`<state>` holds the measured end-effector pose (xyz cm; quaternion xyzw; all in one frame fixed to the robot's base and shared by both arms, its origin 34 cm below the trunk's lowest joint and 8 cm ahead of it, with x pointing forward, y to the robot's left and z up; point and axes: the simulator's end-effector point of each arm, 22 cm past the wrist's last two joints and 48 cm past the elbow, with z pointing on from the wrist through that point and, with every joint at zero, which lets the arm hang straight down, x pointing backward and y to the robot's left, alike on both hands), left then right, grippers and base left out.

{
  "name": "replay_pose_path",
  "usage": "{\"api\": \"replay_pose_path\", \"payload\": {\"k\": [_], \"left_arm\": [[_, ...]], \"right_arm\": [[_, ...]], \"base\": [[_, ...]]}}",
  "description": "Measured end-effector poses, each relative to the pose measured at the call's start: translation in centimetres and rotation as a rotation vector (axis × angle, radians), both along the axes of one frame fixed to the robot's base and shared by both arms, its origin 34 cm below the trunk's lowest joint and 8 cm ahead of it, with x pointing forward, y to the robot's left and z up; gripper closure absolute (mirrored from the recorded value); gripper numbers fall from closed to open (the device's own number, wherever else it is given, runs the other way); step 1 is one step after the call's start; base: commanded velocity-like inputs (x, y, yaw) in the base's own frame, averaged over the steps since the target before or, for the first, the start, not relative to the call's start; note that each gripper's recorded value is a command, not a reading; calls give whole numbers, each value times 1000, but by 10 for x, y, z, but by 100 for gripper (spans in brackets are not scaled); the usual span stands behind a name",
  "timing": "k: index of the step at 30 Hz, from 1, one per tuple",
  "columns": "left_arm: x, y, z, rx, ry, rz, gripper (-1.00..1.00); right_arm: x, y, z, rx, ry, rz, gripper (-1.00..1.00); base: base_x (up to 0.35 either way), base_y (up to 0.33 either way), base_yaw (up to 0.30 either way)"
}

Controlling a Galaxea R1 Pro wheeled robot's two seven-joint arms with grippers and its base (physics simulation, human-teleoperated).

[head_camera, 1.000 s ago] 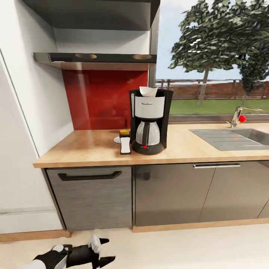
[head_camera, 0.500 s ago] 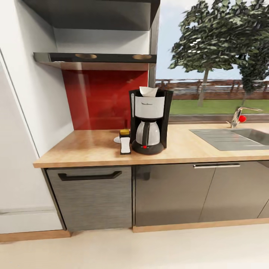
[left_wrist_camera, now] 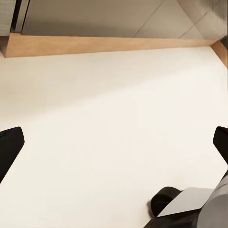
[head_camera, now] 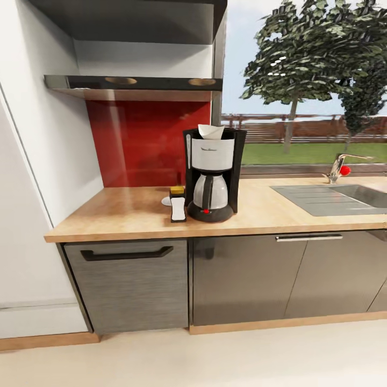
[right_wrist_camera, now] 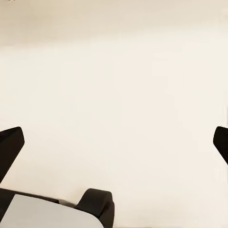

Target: Set up a coffee station on the kitchen countertop: keep the coffee maker on the countertop, move the bottle of coffee from the kitchen shelf to the counter next to the coffee maker, place a paper coffee filter on top of the coffee maker, put the saucer next to the coffee maker with the coffee cup on the saucer, and place the electric kettle next to the coffee maker.

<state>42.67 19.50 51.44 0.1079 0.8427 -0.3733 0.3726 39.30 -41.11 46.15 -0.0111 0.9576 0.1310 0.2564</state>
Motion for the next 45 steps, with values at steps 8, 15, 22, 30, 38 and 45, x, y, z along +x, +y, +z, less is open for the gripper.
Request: {"api": "replay_pose_path", "payload": {"k": [8, 15, 22, 30, 38, 45], "left_arm": [[0, 0, 0, 0, 1, 1, -100], [0, 0, 0, 0, 1, 1, -100], [0, 0, 0, 0, 1, 0, -100], [0, 0, 0, 0, 1, 1, -100], [0, 0, 0, 1, 0, 2, -100], [0, 0, 0, 1, 1, 1, -100]], "right_arm": [[0, -1, 0, -2, 0, -1, -100], [0, -1, 0, -2, -1, -2, -100], [0, -2, 0, -3, 0, -2, -100], [0, -1, 0, -3, 0, -2, -100], [0, -2, 0, -5, 0, -2, -100], [0, -2, 0, -5, 0, -2, -100]], "base": [[0, 0, -268], [0, 0, -278], [0, 0, -280], [11, -4, -270], [213, -172, -91], [42, -33, -268]]}}
